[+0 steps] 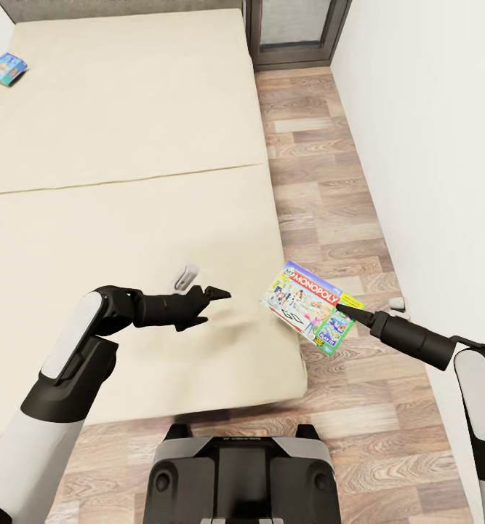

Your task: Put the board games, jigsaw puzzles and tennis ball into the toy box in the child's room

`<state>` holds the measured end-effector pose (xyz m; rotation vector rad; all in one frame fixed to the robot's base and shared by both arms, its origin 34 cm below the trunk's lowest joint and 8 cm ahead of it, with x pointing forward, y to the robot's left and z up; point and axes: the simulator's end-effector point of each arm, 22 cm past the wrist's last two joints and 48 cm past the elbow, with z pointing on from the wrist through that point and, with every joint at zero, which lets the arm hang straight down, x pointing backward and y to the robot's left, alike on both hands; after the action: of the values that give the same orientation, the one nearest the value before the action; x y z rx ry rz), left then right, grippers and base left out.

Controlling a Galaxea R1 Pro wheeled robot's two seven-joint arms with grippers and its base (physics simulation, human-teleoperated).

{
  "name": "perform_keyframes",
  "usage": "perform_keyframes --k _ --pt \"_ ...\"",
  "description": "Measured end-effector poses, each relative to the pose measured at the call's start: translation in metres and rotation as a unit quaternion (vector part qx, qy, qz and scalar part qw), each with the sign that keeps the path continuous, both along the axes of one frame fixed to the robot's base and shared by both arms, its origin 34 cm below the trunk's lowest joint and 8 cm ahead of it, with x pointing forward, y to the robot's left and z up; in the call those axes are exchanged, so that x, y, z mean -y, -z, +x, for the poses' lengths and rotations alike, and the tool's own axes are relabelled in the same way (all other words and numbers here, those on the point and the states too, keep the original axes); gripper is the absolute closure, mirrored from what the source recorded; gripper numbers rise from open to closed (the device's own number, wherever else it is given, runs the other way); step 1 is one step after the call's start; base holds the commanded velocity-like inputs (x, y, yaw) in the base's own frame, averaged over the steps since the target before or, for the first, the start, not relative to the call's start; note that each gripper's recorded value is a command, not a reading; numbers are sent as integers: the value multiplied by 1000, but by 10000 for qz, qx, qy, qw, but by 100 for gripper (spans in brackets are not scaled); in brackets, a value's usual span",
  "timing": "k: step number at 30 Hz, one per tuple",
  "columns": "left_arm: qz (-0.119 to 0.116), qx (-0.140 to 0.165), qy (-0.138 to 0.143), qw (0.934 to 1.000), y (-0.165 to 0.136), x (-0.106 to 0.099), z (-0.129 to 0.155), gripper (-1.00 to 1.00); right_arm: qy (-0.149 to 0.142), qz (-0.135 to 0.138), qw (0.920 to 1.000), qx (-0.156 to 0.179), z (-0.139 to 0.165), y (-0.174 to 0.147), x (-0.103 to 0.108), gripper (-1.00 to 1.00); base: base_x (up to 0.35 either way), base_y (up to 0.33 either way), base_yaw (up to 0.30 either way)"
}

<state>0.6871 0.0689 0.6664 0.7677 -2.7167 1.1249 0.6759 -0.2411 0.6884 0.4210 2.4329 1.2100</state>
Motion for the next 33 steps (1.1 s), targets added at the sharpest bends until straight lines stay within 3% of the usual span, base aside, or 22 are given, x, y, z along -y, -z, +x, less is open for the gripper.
perform_keyframes --k 16,33 --pt "39 92 -8 9999 -29 -4 1 -100 -17 40 10000 90 1 -30 -5 100 0 0 0" --pt "390 287 18 9988 -50 -16 2 -100 -12 58 9997 220 2 -63 -6 100 0 0 0"
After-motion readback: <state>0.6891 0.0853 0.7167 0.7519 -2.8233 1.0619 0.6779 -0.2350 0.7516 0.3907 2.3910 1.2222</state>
